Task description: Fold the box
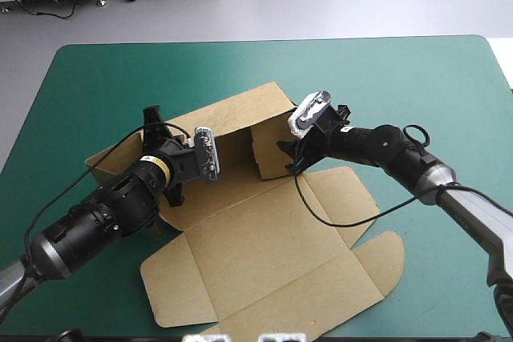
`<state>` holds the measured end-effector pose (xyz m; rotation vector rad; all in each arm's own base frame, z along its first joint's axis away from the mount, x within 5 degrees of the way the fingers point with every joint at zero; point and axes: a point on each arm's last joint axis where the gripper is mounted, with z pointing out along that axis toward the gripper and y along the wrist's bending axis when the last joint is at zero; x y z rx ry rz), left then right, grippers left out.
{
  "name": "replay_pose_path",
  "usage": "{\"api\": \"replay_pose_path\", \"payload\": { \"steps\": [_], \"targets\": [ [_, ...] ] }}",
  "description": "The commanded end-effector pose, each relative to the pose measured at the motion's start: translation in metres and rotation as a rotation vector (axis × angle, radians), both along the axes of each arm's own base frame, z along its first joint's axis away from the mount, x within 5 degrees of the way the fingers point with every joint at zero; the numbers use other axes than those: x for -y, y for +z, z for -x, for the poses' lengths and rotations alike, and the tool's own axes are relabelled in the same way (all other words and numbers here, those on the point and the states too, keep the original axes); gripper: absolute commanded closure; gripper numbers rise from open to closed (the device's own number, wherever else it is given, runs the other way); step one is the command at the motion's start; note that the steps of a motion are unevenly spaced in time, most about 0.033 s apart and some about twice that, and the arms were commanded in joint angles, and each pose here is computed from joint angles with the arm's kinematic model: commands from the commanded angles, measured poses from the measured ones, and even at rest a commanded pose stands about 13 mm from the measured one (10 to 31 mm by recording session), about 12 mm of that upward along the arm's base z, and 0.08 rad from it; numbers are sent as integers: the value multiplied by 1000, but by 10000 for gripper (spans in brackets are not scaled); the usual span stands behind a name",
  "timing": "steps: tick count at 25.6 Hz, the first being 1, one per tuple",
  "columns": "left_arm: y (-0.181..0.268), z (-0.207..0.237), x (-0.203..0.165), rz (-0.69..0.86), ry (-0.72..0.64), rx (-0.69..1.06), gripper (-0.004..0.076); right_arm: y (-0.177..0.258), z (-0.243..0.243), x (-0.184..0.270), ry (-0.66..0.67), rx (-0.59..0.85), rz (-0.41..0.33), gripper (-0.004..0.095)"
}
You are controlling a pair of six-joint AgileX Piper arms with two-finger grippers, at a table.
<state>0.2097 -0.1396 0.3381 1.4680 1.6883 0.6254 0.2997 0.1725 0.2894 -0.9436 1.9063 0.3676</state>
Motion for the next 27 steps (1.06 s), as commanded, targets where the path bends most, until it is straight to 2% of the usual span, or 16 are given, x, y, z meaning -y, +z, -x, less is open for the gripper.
{"api": "replay_pose_path", "payload": {
  "steps": [1,5,10,11,15,24,27],
  "targets": [
    [10,2,0,48,-2,40,729,25,-2,3,-90,89,-74,311],
    [13,1,1,65,-3,74,729,14,-9,-1,-125,68,-79,398],
    [13,1,1,69,0,74,729,2,-11,-16,-123,54,-85,419],
    [13,1,1,69,0,74,729,2,-9,-20,-117,73,-73,466],
    [13,1,1,68,0,75,729,3,-2,-32,-90,83,-75,913],
    [12,1,-2,47,31,57,724,4,0,-36,-107,98,-76,913],
    [9,4,-3,37,51,30,655,5,-1,-35,-115,99,-82,913]
  ]
}}
